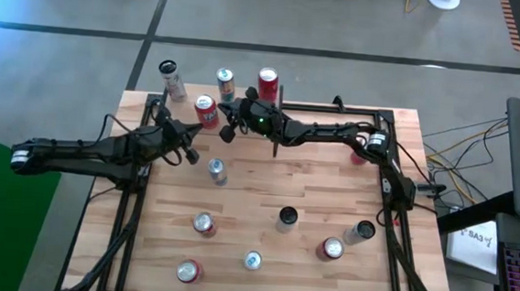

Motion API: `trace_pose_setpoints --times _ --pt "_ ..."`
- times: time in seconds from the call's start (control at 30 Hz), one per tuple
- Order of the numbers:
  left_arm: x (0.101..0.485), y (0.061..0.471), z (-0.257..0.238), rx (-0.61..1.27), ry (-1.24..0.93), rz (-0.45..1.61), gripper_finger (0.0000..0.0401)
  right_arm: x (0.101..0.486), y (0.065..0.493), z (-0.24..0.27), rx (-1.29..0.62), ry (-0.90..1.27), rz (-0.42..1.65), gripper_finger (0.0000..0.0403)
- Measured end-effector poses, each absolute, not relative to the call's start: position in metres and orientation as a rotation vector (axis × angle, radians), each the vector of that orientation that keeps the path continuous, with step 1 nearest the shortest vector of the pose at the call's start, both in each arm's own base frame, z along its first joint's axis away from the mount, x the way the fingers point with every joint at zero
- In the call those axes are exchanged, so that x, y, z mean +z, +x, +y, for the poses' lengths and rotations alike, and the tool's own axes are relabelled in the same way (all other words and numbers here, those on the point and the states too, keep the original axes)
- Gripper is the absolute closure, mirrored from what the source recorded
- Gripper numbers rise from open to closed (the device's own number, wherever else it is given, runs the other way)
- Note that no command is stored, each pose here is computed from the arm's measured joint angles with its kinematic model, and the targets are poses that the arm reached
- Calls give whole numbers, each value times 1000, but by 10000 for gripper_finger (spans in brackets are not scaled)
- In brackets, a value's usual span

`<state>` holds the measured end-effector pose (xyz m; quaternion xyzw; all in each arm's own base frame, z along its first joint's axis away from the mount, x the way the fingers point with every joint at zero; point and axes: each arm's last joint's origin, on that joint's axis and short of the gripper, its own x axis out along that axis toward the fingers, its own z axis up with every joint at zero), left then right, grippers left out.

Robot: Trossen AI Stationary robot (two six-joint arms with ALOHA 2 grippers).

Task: Place canned beverage on shelf
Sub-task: Put the red soda can on the shelf

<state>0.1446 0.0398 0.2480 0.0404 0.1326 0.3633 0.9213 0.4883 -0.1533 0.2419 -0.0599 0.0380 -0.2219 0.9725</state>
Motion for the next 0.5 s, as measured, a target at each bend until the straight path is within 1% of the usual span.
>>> trace_pose_setpoints --times 0.27,0.5 --pt "248 143 40 749 99 286 401 242 489 -152 -422 -125 76 390" --pt "245 145 41 796 116 309 401 243 491 -143 -395 -125 77 390"
